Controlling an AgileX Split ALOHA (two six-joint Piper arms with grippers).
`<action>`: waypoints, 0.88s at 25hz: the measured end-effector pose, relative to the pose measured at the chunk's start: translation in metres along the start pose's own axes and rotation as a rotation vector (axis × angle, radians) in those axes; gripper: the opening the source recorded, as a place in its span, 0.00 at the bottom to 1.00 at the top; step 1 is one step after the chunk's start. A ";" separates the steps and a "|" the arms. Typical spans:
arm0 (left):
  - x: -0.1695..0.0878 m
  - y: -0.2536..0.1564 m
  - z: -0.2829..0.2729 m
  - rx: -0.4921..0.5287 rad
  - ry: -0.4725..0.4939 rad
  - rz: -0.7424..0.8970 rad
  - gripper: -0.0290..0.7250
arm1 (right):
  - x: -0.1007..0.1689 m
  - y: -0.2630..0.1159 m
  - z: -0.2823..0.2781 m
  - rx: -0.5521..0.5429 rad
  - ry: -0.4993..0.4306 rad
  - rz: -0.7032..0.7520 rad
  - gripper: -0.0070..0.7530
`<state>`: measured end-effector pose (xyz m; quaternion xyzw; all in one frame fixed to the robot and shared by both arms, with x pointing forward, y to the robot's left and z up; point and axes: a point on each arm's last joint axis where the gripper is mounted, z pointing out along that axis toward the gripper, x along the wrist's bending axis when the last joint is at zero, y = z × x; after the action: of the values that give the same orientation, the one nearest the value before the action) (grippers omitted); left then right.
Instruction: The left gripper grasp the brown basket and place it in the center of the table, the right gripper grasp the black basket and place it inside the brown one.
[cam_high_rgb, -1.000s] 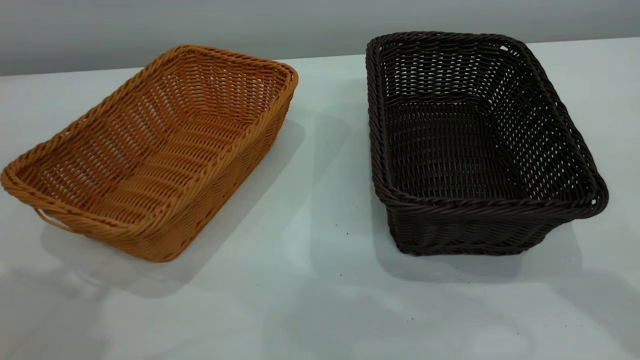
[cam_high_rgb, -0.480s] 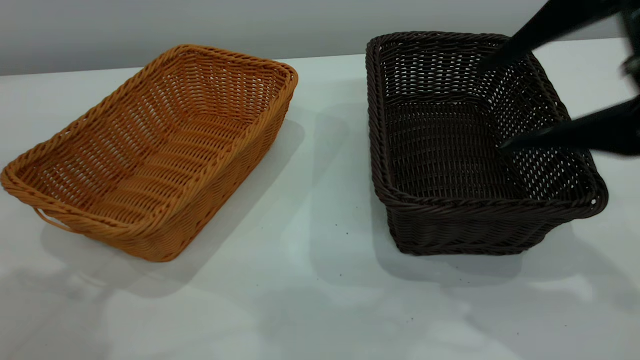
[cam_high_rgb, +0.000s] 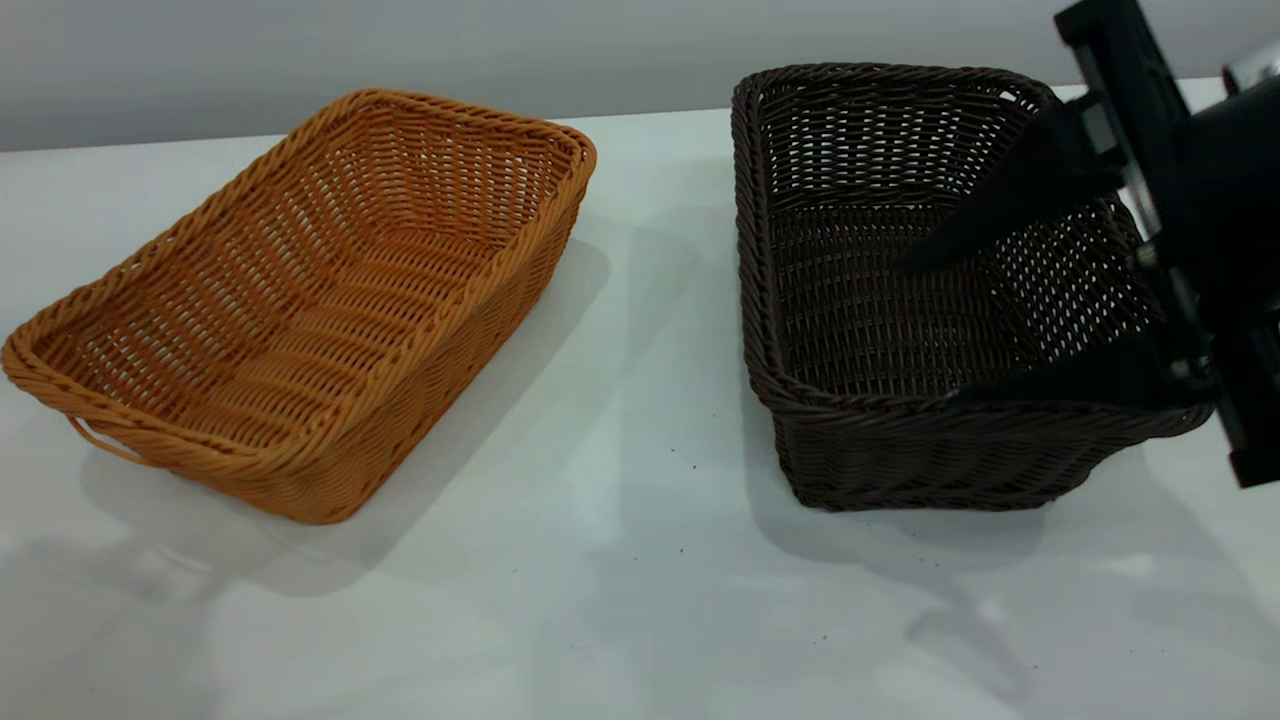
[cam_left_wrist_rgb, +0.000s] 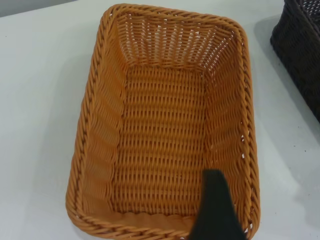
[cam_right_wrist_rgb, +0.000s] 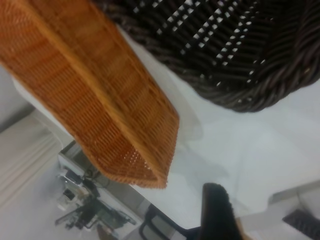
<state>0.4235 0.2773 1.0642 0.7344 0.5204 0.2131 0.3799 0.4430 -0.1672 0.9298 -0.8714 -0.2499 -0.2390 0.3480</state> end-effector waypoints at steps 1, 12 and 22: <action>0.000 0.000 0.000 0.000 0.000 0.001 0.60 | -0.001 0.002 0.002 0.004 -0.004 0.011 0.57; 0.000 0.000 0.000 0.001 0.000 0.001 0.60 | -0.010 0.012 0.021 0.044 -0.031 0.099 0.57; 0.000 0.000 0.000 0.001 0.000 0.002 0.60 | -0.021 0.022 0.036 0.058 -0.082 0.069 0.57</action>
<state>0.4234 0.2773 1.0642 0.7351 0.5199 0.2130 0.3794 0.4488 -0.1608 0.8833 -0.8781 -0.2405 -0.1833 0.3708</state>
